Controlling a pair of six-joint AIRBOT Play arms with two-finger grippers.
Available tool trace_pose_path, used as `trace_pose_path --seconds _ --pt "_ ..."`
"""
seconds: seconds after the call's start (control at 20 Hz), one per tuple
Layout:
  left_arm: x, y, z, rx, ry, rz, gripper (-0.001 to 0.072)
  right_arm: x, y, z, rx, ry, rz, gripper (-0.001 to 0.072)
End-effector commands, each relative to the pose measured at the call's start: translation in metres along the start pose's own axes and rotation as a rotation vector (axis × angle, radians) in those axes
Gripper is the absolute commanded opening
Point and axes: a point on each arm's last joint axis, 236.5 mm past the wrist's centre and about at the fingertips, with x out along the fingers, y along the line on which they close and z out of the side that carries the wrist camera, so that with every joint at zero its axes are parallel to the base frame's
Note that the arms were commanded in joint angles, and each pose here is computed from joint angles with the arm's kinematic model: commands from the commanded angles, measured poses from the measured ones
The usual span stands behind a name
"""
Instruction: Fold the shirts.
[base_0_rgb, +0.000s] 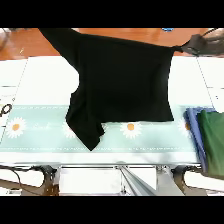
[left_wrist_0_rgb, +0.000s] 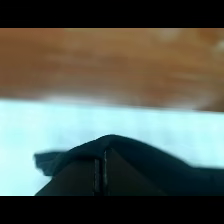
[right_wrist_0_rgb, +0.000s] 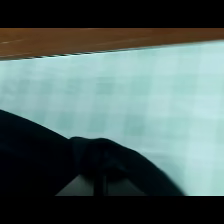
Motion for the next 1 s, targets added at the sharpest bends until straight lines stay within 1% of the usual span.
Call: trace_pose_path --seconds 0.0,0.1,0.15,0.2,0.25,0.3,0.35,0.4,0.45,0.5,0.55,0.65,0.75,0.8,0.9,0.95 --pt "0.055 0.033 -0.049 -0.074 0.150 0.006 0.0017 0.081 -0.051 -0.008 0.150 0.050 -0.003 0.0029" --pt "0.070 0.042 -0.080 -0.107 0.257 0.006 0.0031 0.105 -0.059 -0.014 0.219 0.064 0.031 0.0031" --pt "0.074 0.045 -0.096 -0.142 0.314 0.011 0.0176 0.114 -0.061 -0.018 0.249 0.068 0.046 0.0128" --pt "0.075 0.048 -0.113 -0.164 0.377 0.013 0.0507 0.119 -0.063 -0.022 0.263 0.079 0.051 0.0372" --pt "0.069 0.054 -0.129 -0.165 0.451 0.025 0.0511 0.117 -0.065 -0.025 0.263 0.093 0.048 0.0417" --pt "0.056 0.070 -0.138 -0.150 0.504 0.072 0.0512 0.107 -0.068 -0.026 0.280 0.106 0.043 0.0417" --pt "0.034 0.094 -0.143 -0.112 0.556 0.147 0.0511 0.090 -0.078 -0.026 0.297 0.123 0.029 0.0415" --pt "0.011 0.120 -0.142 -0.101 0.579 0.235 0.0511 0.065 -0.091 -0.034 0.319 0.171 0.009 0.0408" --pt "-0.012 0.139 -0.134 -0.114 0.566 0.284 0.0510 0.040 -0.108 -0.049 0.351 0.237 -0.032 0.0408" --pt "-0.028 0.147 -0.127 -0.150 0.541 0.284 0.0510 0.015 -0.133 -0.072 0.405 0.309 -0.117 0.0408" --pt "-0.040 0.148 -0.130 -0.196 0.536 0.252 0.0510 -0.005 -0.152 -0.093 0.443 0.348 -0.185 0.0408" --pt "-0.061 0.140 -0.171 -0.273 0.594 0.167 0.0510 -0.033 -0.170 -0.144 0.505 0.371 -0.249 0.0408" --pt "-0.082 0.138 -0.236 -0.365 0.670 0.149 0.0509 -0.045 -0.171 -0.194 0.587 0.333 -0.251 0.0408" --pt "-0.090 0.137 -0.267 -0.411 0.680 0.144 0.0509 -0.047 -0.165 -0.215 0.611 0.308 -0.222 0.0408" --pt "-0.099 0.130 -0.324 -0.530 0.666 0.109 0.0509 -0.052 -0.154 -0.240 0.647 0.265 -0.172 0.0408" --pt "-0.102 0.121 -0.347 -0.579 0.670 0.059 0.0509 -0.053 -0.149 -0.247 0.660 0.256 -0.154 0.0408"
